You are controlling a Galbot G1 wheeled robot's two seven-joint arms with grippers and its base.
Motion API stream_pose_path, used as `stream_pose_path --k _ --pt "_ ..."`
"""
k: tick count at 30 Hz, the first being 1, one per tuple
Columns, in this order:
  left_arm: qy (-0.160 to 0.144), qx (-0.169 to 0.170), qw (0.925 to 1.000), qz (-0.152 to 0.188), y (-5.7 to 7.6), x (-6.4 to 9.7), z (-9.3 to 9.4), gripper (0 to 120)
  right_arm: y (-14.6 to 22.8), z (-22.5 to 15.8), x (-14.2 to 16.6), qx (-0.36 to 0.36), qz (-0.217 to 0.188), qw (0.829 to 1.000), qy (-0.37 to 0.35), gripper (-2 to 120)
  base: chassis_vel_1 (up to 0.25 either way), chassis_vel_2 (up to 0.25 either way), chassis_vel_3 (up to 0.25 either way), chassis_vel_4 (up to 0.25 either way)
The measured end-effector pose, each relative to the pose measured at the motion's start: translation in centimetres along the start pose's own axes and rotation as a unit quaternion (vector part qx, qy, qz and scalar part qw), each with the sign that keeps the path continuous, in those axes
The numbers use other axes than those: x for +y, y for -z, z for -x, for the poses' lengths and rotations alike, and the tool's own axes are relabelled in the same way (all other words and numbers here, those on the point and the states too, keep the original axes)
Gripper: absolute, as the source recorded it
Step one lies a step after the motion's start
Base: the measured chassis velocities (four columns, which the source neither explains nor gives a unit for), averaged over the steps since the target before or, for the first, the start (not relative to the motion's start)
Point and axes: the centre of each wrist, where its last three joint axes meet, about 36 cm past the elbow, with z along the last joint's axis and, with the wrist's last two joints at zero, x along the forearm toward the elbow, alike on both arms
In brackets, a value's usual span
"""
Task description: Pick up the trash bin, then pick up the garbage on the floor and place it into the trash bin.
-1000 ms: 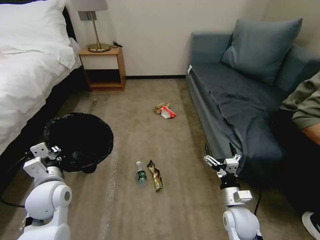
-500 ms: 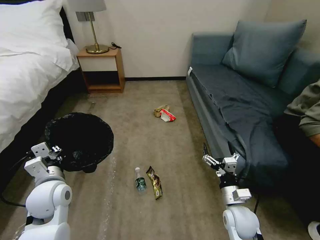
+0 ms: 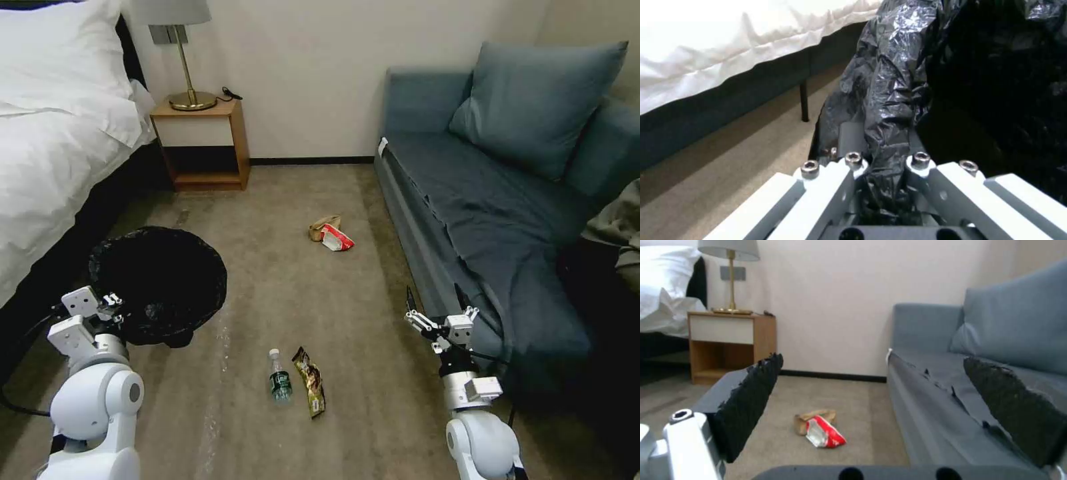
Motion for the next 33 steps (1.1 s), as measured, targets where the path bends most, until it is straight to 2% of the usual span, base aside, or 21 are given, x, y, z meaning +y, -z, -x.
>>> stream_pose_path --k 8,16,20,25,28,30,33 --pt "0.002 0.002 1.0 -0.001 -0.2 0.3 -0.1 4 -0.3 -0.2 -0.1 -0.024 -0.007 1.0 0.014 100 -0.05 0.046 0.046 -0.059" --pt "-0.003 0.003 1.0 -0.002 -0.1 0.0 -0.5 4 0.5 0.9 -0.3 -0.027 -0.024 0.998 0.051 100 0.0 0.0 0.0 0.0" --pt "-0.013 0.011 0.9999 0.0 -0.3 -0.7 -0.5 4 0.8 1.6 -0.5 -0.012 -0.008 0.997 0.076 100 0.0 0.0 0.0 0.0" --pt "-0.023 0.022 0.9994 0.011 -1.3 -1.3 0.1 4 1.2 2.8 -0.9 0.017 0.004 0.992 0.123 100 0.0 0.0 0.0 0.0" --pt "-0.024 0.024 0.9994 0.012 -1.5 -1.5 0.3 4 1.0 3.3 -0.8 0.046 0.016 0.986 0.158 100 0.0 0.0 0.0 0.0" --pt "-0.022 0.021 0.9994 0.013 -1.4 -1.3 0.4 4 -0.3 4.3 0.5 0.103 0.054 0.965 0.236 100 0.0 0.0 0.0 0.0" --pt "-0.018 0.02 0.9996 0.013 -1.4 -1.1 0.4 4 -1.5 5.0 1.3 0.126 0.058 0.957 0.255 100 0.0 0.0 0.0 0.0"
